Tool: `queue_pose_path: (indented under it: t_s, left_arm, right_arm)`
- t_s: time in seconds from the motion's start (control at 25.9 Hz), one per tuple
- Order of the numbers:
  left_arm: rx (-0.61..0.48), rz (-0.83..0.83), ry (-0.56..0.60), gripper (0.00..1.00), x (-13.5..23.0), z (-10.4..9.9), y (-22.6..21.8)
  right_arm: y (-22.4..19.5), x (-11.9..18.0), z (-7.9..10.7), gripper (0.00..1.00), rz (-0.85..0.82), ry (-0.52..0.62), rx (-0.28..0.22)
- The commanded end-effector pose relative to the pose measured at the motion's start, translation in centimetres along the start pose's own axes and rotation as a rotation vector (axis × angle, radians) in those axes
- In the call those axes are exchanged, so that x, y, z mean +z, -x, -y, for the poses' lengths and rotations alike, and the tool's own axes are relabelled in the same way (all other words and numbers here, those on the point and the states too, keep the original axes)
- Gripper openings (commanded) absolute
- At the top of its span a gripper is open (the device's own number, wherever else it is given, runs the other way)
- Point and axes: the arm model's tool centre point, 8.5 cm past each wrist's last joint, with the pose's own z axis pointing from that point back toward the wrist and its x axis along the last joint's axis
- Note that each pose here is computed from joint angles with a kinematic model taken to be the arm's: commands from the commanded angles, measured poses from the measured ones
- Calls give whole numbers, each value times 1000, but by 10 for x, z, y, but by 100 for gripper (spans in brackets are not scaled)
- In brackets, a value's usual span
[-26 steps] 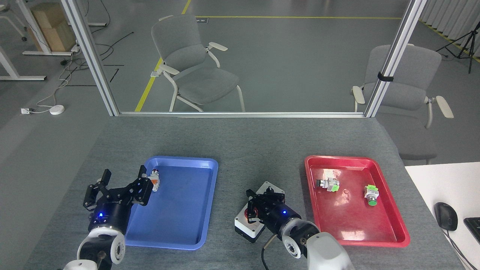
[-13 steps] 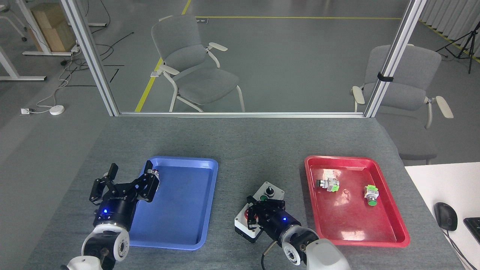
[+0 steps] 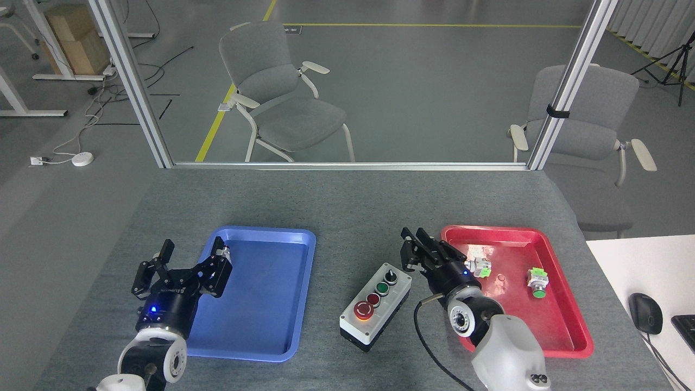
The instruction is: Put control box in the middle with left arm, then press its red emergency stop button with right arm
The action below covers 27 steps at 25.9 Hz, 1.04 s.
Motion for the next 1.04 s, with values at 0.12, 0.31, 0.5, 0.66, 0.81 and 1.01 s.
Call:
queue_pose_path:
  t_s: [0.12,0.31,0.5,0.66,0.81,1.01]
  left_arm:
    - [28,-6,78,99,28,32,-5]
    - [58,-10,128,99,32,52,-15]
    - [110,-20,167,99,35,71,-32]
    - [111,-21,166,99,36,71,-32]
    - [111,-21,166,99,36,71,-32]
    - [110,-21,166,99,36,71,-32]
  right_arm:
    - [83,40,48,100,-79,145,-89]
    - [100,52,42,99,-155,144,-41]
    - [97,67,28,99,-319,187,120]
    - [85,86,13,99,-327,201,174]
    - [86,91,8,99,-330,195,174]
    - [90,95,4,99,-337,184,179]
